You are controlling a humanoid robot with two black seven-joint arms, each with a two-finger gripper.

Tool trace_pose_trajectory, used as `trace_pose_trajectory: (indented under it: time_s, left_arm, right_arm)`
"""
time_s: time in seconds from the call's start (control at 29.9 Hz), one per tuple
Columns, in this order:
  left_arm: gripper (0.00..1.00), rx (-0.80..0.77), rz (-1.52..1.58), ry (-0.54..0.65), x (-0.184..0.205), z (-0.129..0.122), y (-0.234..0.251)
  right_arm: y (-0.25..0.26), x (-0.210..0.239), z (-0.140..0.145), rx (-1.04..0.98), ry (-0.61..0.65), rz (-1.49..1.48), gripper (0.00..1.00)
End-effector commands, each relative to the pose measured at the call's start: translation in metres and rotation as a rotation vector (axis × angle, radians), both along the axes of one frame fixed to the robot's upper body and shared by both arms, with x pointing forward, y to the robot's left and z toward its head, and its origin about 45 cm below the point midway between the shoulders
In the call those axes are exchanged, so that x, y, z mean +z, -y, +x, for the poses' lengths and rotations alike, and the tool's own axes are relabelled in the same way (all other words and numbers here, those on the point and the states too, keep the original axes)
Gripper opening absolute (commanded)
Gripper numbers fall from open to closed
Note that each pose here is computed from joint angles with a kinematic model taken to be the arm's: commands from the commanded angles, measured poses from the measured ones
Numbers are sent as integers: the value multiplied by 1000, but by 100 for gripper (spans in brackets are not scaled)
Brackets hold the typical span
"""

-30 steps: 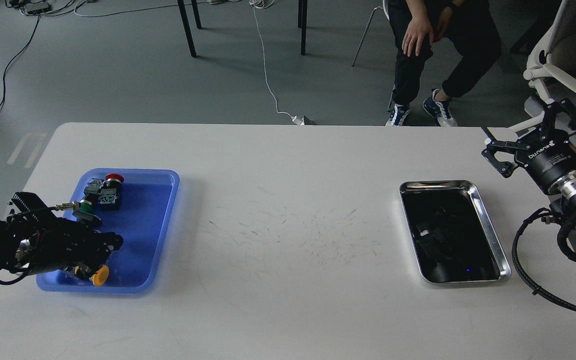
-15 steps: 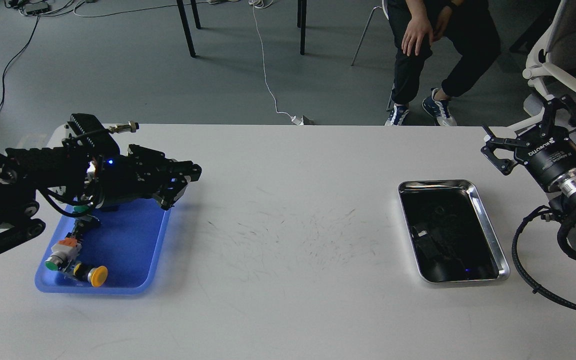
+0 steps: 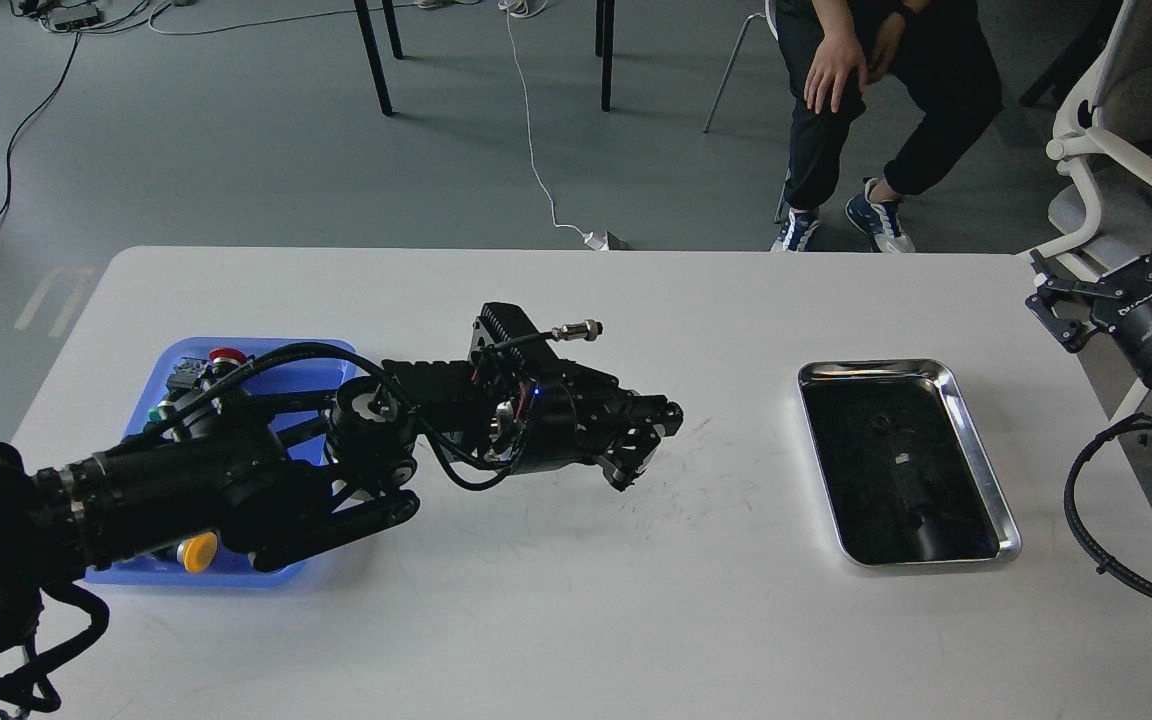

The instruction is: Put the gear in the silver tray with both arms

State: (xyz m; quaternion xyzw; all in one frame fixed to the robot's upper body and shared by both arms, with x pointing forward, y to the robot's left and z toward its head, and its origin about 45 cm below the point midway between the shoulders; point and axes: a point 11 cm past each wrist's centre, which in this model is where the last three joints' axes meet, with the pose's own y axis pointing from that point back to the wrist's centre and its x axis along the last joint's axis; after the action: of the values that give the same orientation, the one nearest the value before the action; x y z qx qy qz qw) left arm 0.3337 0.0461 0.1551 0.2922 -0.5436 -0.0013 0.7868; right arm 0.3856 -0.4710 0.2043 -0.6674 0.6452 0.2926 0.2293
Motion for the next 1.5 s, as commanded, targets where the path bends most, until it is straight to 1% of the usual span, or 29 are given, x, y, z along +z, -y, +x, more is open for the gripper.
trace_pose_trajectory:
  time_s: [0.0, 0.17, 0.2, 0.43, 0.67, 0.77, 0.84, 0.87, 0.97, 1.04, 1.07, 1.1, 1.14, 1.24, 1.34, 1.47]
  left_arm:
    - [14, -9, -40, -38, -16, -15, 26]
    - [14, -21, -87, -70, -28, -33, 50]
    - [14, -20, -87, -66, -30, -34, 50]
    - [15, 51, -63, -69, -56, -23, 26]
    - [15, 111, -31, -96, -81, -25, 5]
    - [16, 114, -29, -106, -85, -28, 4]
    - [21, 117, -35, -104, -85, -28, 4]
    - [25, 117, -42, -98, -84, -28, 4]
    - [48, 123, -71, -81, -80, -27, 6]
    - [59, 120, -90, -71, -76, -26, 9]
    - [67, 116, -97, -68, -75, -26, 10]
    - [85, 114, -111, -64, -72, -26, 12]
    - [94, 107, -125, -58, -67, -26, 15]
    - [97, 104, -177, -58, -54, -24, 24]
    - [97, 119, -245, -14, -23, -4, 33]
    - [98, 184, -347, 15, 16, 26, 36]
  right_arm:
    - [5, -1, -2, -11, -7, -7, 98]
    - [5, -1, -2, -11, -6, -8, 98]
    - [5, -1, -2, -11, -6, -8, 98]
    - [5, -1, -1, -10, -6, -7, 98]
    - [4, -1, -2, -9, -7, -8, 98]
    - [4, -1, -1, -7, -7, -9, 98]
    - [4, -1, -1, -7, -6, -7, 98]
    - [4, -1, -1, -7, -6, -7, 98]
    - [2, -2, -2, -3, -8, -7, 98]
    - [2, -2, -1, -2, -7, -5, 98]
    - [2, -2, -1, -2, -7, -5, 98]
    - [1, -1, -1, -1, -5, -4, 98]
    - [1, 0, -1, 0, -3, -3, 98]
    - [0, 0, 0, 4, -2, -3, 98]
    - [-4, 3, 2, 13, 8, 2, 98]
    - [-26, 20, 15, 78, 48, 5, 98]
